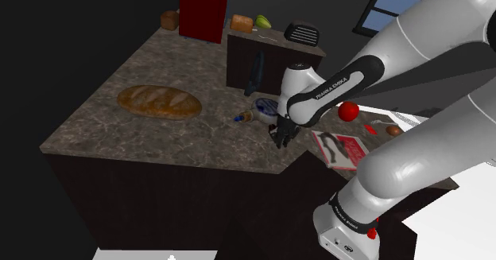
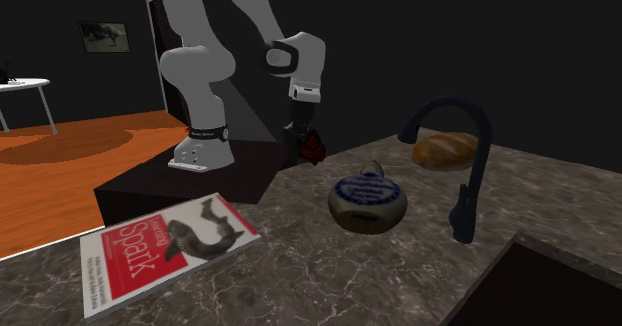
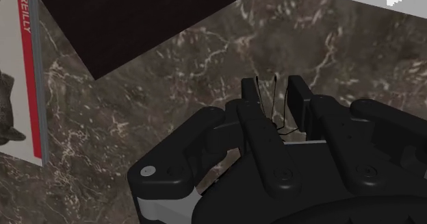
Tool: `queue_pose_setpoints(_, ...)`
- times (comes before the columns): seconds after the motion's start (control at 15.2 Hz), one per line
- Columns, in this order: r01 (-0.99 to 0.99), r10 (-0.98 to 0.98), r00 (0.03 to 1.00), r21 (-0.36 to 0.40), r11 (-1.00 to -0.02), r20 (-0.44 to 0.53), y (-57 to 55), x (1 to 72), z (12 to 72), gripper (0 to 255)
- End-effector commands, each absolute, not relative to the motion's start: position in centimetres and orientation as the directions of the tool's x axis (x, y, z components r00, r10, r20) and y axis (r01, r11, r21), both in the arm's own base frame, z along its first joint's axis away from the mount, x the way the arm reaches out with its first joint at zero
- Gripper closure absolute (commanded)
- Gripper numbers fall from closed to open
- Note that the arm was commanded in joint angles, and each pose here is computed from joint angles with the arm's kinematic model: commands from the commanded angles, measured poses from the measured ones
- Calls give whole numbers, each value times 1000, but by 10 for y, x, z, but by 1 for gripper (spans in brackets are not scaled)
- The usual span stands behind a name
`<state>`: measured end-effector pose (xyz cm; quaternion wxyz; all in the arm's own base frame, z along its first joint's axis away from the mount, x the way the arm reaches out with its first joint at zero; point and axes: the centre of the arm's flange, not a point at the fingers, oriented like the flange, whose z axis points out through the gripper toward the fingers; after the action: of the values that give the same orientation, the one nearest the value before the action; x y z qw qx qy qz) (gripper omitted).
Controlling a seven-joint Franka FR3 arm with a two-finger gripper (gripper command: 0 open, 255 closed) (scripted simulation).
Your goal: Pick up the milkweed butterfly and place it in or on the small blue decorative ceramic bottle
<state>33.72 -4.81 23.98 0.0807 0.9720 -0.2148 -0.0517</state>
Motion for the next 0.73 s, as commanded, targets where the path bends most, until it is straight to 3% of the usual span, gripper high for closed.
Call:
queue_pose_setpoints(0.0, -409, -426, 902, 179, -895, -67, -47, 338, 251, 255)
queue_pose_setpoints(0.66, -409, -426, 902, 179, -895, -67, -47, 338, 303, 255)
